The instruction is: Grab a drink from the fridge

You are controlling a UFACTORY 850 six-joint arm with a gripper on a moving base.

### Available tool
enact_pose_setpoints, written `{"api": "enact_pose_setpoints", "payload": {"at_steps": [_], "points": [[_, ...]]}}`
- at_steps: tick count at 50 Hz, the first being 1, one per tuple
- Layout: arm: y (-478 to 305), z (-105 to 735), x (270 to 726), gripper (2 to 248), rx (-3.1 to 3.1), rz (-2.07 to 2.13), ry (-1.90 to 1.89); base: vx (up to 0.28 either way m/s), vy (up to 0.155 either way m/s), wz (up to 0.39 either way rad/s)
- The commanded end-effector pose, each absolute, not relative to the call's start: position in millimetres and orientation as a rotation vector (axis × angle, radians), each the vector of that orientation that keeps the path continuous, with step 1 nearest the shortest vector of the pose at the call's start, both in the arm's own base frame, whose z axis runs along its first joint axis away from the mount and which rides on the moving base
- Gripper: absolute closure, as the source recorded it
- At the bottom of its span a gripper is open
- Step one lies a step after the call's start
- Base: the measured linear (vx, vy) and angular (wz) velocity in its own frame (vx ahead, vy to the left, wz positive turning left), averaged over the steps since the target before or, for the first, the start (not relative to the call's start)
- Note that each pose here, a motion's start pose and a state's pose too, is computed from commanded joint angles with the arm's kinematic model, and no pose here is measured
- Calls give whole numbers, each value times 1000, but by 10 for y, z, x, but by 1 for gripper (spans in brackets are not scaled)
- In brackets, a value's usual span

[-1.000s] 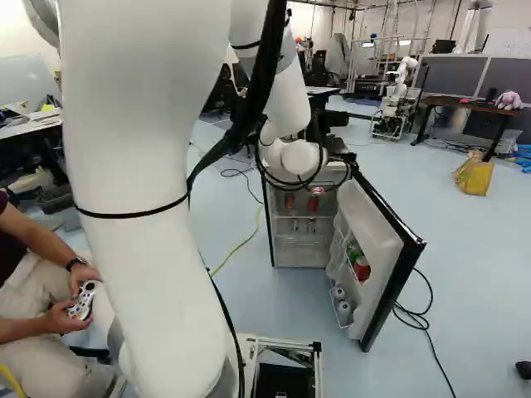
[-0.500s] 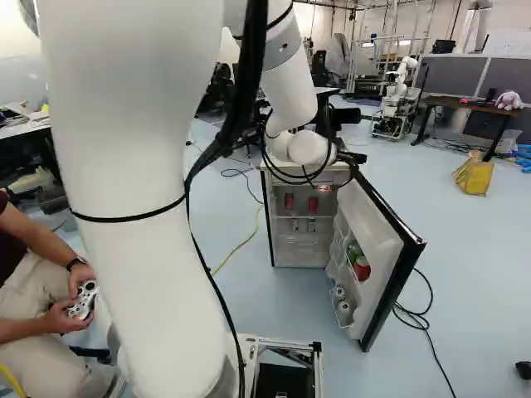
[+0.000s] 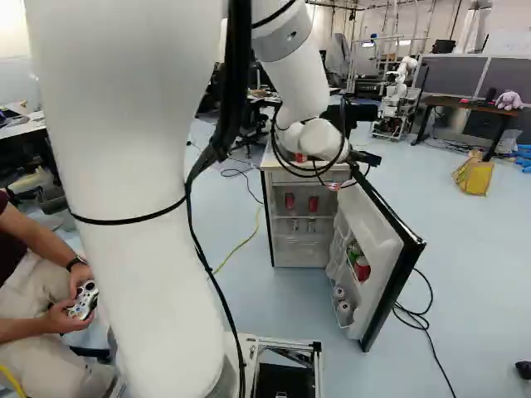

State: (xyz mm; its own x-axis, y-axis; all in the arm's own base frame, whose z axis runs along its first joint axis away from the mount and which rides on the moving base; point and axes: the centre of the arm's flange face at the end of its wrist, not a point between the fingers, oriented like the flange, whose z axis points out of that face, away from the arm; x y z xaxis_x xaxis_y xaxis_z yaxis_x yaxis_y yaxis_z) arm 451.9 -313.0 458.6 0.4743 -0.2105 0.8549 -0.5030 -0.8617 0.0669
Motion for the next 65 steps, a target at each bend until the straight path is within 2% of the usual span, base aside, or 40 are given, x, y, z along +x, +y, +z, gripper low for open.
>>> {"api": "enact_pose_setpoints", "payload": {"at_steps": [65], "points": [[-3998,5023,4038,3,2482,987,-1076,0,0,0]]}}
